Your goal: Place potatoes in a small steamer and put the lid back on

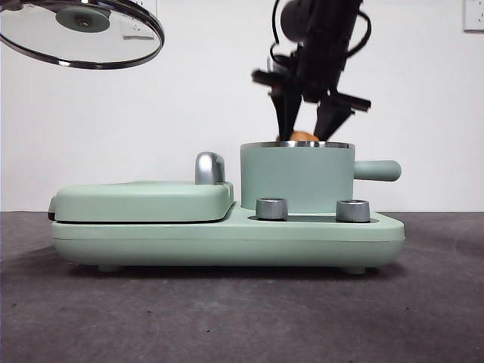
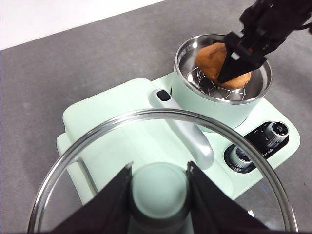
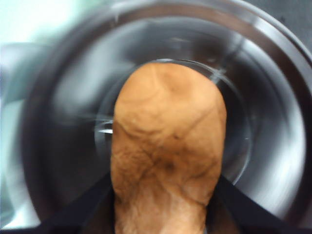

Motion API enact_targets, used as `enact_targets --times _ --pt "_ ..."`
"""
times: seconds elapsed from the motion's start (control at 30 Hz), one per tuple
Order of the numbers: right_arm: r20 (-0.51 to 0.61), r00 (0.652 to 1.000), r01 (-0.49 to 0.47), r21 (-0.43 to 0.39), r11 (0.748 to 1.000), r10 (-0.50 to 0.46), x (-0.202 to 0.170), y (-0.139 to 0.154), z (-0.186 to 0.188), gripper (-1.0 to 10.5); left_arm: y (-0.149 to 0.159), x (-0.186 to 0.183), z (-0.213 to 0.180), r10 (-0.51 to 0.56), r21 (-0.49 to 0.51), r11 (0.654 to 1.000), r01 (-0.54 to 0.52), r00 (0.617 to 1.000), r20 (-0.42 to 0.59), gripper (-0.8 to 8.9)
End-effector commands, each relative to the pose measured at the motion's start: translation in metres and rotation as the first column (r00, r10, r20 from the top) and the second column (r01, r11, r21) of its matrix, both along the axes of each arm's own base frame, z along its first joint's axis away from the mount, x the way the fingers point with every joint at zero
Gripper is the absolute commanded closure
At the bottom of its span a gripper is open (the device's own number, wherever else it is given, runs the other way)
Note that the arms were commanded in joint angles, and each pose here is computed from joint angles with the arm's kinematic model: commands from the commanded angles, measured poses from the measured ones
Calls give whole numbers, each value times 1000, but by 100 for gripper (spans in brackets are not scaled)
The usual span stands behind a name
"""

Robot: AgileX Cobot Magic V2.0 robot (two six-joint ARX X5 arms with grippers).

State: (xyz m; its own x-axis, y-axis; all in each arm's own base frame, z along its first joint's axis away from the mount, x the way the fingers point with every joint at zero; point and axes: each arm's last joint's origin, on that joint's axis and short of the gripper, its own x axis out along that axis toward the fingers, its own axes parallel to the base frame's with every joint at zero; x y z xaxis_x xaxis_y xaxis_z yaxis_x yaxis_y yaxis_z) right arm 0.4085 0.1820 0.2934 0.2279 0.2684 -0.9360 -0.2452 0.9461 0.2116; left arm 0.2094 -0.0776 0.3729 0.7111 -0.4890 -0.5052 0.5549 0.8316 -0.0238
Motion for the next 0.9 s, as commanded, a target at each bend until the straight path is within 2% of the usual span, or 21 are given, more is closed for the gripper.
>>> enact_targets --times 0.03,0.2,0.43,0.67,0.9 --pt "-9 1000 -6 -11 1000 6 9 1 -11 892 -1 -1 8 -11 -15 1000 11 999 47 799" --pt "-16 1000 -9 -15 1000 9 12 1 -15 856 -1 0 8 -11 -15 1000 11 999 47 799" --pt "-4 999 -47 -19 999 47 11 2 -15 604 -1 0 7 -11 -14 1000 11 999 45 799" --pt "7 999 -50 -21 999 51 2 -6 21 603 -2 3 6 -11 -12 1000 11 999 38 798" --pt "144 986 -87 6 996 85 -28 -15 78 603 -4 8 2 -9 -13 1000 9 1000 27 796"
